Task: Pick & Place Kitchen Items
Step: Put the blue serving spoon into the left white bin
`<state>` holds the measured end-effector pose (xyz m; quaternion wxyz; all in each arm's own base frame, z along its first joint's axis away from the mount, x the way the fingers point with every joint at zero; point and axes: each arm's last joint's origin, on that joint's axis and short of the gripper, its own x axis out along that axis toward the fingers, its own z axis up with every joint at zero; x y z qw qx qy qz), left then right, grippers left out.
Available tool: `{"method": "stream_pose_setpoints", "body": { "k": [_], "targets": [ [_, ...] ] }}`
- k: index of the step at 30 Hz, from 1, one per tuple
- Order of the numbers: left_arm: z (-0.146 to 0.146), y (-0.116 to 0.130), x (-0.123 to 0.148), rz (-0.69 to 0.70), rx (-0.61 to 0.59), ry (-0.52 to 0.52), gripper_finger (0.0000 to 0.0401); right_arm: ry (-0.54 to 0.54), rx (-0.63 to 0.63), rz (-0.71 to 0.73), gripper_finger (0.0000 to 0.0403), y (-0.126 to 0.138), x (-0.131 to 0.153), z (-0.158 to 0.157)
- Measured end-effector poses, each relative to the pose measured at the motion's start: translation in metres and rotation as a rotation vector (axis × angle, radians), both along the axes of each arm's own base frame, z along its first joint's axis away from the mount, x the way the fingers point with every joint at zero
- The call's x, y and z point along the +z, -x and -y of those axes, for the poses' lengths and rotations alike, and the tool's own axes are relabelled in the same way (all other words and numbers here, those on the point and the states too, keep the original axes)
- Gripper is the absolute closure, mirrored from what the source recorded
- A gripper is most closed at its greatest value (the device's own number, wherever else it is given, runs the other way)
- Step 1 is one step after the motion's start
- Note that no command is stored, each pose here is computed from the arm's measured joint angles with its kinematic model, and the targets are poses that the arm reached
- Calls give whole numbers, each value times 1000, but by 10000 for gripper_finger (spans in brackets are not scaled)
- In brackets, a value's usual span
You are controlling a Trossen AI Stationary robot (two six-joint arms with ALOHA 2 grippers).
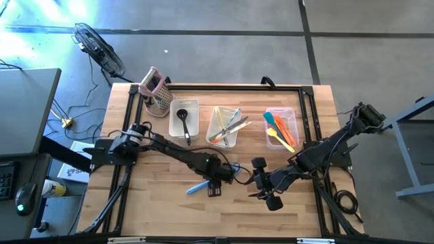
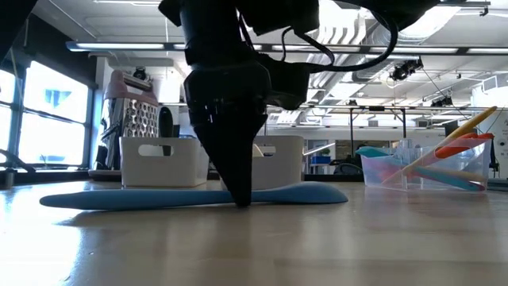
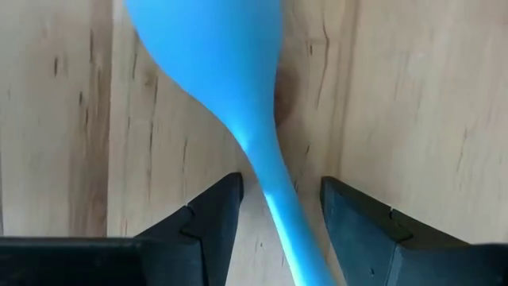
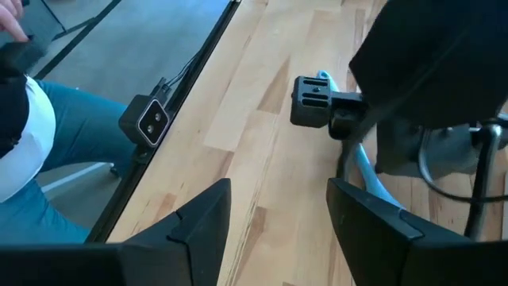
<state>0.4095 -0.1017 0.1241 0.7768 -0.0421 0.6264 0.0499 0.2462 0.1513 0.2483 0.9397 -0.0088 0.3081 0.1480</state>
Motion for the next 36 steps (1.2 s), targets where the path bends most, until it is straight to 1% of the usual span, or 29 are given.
{"method": "stream_pose_setpoints", "body": {
  "k": [4, 6, 8, 12, 13, 17, 22, 27, 30, 32, 36],
  "targets": [
    [-2, 5, -7, -7, 53, -8, 230, -4, -19, 1, 200, 0, 0, 0],
    [-2, 6, -9, -6, 67, -10, 245, 1, -27, 4, 200, 0, 0, 1],
    [1, 7, -9, -3, 74, -23, 273, -3, -30, 3, 200, 0, 0, 1],
    [7, 9, -9, 8, 74, -64, 361, -20, -44, 0, 200, 0, 0, 1],
    [9, 10, -9, 10, 77, -70, 374, -22, -45, -1, 200, 0, 0, 1],
    [17, 13, -9, 20, 77, -104, 375, -24, -46, 1, 200, -1, 0, 0],
    [33, 18, -6, 6, 36, -189, 375, -41, -59, -4, 200, -1, 1, 0],
    [54, 21, 18, -42, -21, -298, 375, -44, -58, 0, 200, -1, 1, 0],
    [62, 27, 39, -120, -46, -363, 376, -47, -58, 4, 200, -1, 1, 0],
    [68, 25, 60, -94, -28, -394, 376, -47, -58, 4, 200, -1, 1, 0],
    [72, 33, 105, -97, 3, -504, 376, -47, -59, 4, 200, -1, 1, 0]
  ]
}}
